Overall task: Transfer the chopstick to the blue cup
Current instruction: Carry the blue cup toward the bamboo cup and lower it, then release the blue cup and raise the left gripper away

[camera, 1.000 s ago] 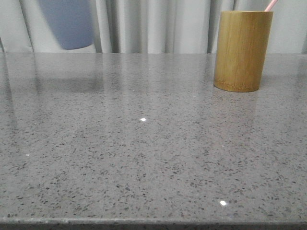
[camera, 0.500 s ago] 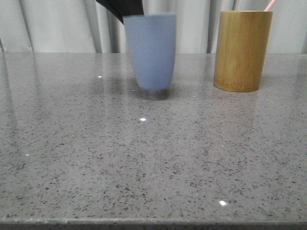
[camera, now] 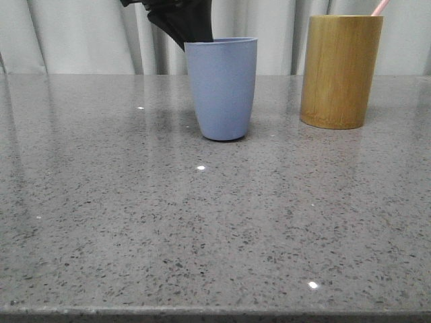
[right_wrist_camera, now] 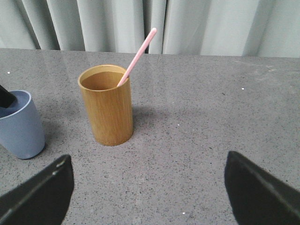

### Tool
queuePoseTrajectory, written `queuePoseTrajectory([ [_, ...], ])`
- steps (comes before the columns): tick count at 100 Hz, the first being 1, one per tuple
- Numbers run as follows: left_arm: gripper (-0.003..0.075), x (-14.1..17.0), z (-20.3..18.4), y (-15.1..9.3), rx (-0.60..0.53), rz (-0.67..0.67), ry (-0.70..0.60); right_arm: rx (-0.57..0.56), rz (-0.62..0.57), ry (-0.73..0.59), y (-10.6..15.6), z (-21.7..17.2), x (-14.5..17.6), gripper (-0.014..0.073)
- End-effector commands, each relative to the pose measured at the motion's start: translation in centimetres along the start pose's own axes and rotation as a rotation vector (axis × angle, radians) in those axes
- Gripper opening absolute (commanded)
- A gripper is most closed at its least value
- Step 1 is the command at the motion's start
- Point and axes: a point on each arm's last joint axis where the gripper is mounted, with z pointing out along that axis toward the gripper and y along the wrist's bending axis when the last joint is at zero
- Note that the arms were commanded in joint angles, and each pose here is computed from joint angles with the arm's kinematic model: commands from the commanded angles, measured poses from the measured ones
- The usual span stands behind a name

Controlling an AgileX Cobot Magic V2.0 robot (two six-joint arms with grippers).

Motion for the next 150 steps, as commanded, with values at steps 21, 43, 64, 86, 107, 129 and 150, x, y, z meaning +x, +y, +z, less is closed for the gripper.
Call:
queuePoseTrajectory([
  [21,0.0351,-1.2,-3.1,-1.0,0.013,0.001,-0.108,-0.004,-0.008,-0.083,0.1,-0.2,-1.4,0.0645],
  [43,0.0582,-1.6,-5.0,-1.2,0.019,0.012,-0.098,-0.004,-0.008,-0.08,0.1,-0.2,-1.4,0.0645],
  [64,0.0582,-1.7,-9.6,-0.4,-0.019,0.001,-0.207,-0.003,-0.008,-0.079,0.1,-0.2,-1.4,0.0645],
  [86,0.0578,-0.3,-14.7,2.7,-0.099,-0.085,-0.3,-0.003,-0.008,-0.079,0.1,-0.2,-1.4,0.0645],
  [107,0.0578,4.4,-18.2,5.7,-0.203,-0.198,-0.342,-0.002,-0.008,-0.069,0.1,-0.2,-1.3,0.0645],
  [129,0.0578,11.9,-19.3,5.9,-0.29,-0.294,-0.372,-0.002,-0.008,-0.067,0.1,-0.2,-1.3,0.0645],
  [150,0.0578,19.3,-19.5,3.8,-0.344,-0.341,-0.416,-0.001,-0.008,-0.064,0.1,-0.2,-1.3,0.0645],
])
